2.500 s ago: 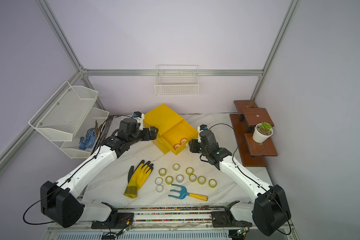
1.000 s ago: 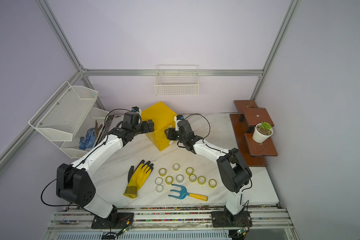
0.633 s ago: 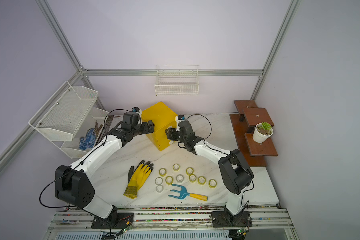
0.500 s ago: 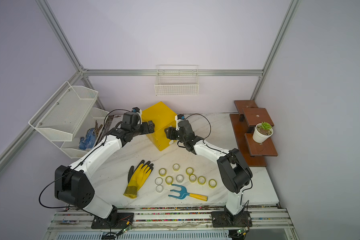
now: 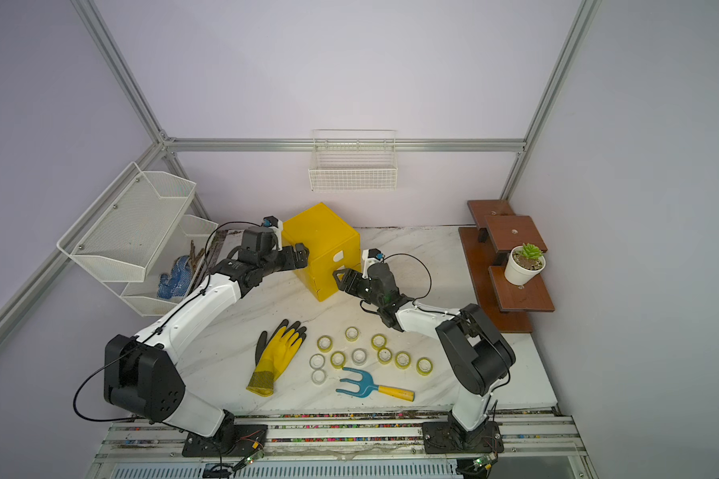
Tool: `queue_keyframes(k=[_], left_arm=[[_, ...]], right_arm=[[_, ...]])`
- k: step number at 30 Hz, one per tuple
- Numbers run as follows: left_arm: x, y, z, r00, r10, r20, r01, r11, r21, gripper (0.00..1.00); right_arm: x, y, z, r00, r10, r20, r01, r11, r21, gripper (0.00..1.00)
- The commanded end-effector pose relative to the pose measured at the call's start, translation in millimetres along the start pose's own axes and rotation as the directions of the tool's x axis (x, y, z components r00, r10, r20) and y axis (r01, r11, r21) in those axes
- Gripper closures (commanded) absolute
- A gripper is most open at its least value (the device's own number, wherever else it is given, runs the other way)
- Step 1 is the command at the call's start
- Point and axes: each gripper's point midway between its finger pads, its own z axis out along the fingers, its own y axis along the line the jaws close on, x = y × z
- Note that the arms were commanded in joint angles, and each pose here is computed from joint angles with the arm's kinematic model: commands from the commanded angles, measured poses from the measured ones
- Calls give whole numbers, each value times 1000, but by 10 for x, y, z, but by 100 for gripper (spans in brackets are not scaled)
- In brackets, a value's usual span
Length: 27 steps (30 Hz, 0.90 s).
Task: Place the transparent tape into the drawer according to color
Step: Close the drawer in the storage box, then open the drawer in the storage box.
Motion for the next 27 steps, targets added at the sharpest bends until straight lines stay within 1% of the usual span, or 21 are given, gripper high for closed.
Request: queue_keyframes(k=[1, 5, 9, 13, 14, 15, 21, 27], left_arm=[[89, 118, -16, 1000, 14, -24, -14, 1000, -27, 0], [110, 154, -12, 1000, 5, -24, -6, 1000, -30, 0], [119, 169, -10, 1000, 0, -25, -1, 1000, -32, 0], [131, 173, -5, 1000, -1, -25, 0, 1000, -29, 0], [136, 173, 0, 1000, -1, -27, 0, 1000, -28, 0], [137, 177, 0, 1000, -1, -28, 1, 1000, -28, 0], [151, 181, 9, 999, -2, -32, 2, 1000, -26, 0], [176, 184, 29, 999, -3, -39, 2, 1000, -24, 0]], right_arm=[[-106, 162, 43, 986, 161, 35, -154, 978, -143, 30], [-90, 29, 114, 975, 221, 36, -214, 966, -142, 30], [-132, -46, 126, 970, 237, 63, -226, 963, -146, 32], [-165, -133, 153, 960, 269, 77, -255, 954, -158, 33], [-172, -152, 167, 959, 272, 78, -257, 953, -160, 37], [-170, -176, 183, 959, 274, 76, -260, 953, -156, 38], [-185, -250, 252, 959, 273, 80, -259, 953, -154, 41], [-208, -287, 334, 958, 272, 89, -254, 951, -176, 41]])
